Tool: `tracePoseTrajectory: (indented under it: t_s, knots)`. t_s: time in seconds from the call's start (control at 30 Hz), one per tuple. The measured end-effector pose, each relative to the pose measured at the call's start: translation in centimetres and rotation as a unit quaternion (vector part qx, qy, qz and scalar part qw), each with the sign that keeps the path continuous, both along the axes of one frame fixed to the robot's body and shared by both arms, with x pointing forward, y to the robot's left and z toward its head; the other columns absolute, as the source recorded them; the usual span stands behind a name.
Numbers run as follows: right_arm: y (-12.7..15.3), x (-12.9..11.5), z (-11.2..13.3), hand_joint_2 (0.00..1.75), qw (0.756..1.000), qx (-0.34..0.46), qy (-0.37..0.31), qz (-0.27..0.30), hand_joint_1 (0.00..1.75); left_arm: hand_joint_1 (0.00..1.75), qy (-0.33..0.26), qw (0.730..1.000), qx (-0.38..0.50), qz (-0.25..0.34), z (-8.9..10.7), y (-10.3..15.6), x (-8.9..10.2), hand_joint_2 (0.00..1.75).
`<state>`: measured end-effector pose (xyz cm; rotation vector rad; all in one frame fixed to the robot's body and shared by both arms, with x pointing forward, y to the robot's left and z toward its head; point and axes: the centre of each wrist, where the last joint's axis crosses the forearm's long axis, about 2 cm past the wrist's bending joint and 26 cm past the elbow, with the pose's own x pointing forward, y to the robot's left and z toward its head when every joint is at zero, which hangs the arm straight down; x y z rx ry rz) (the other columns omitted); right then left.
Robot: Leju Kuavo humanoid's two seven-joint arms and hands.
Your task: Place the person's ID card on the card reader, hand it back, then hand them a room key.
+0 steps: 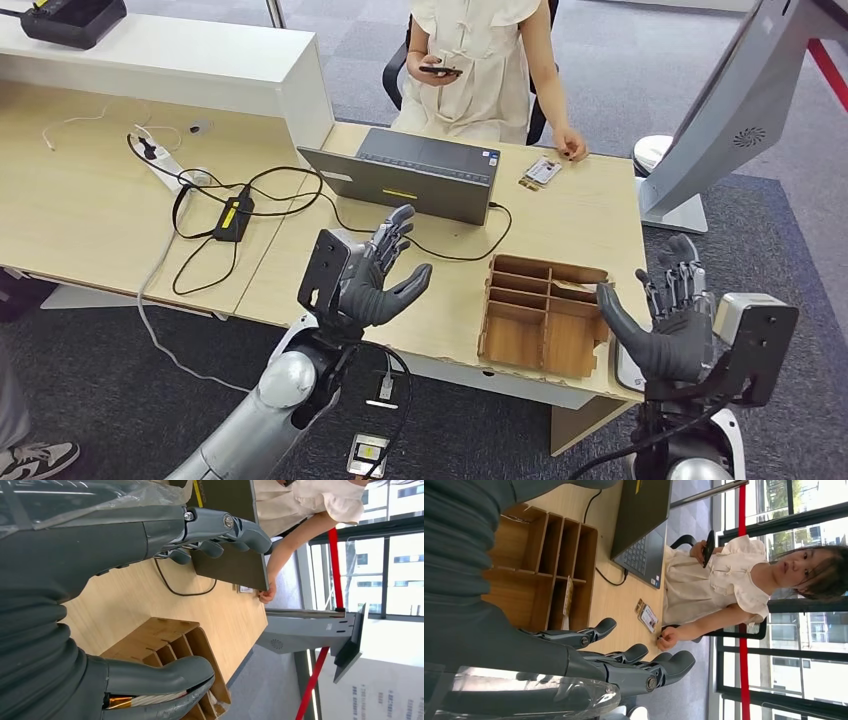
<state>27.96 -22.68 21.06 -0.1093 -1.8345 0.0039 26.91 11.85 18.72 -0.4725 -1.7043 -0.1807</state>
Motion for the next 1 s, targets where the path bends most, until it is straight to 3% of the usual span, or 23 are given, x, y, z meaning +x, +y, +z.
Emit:
tracePoseTrajectory:
  t_s: [0.83,1.0]
  knots:
    - [0.20,0.27,0.20,1.75,1.000,-0.008,-0.003,0.021,0.00,0.00,0.009,1.000,-0.001,0.007,-0.41,-0.53,0.19,1.75]
    - [0.19,0.82,0.52,1.75,0.994,-0.109,-0.005,0.016,0.00,0.00,0.010,1.000,0.003,0.004,-0.40,-0.54,0.18,1.75]
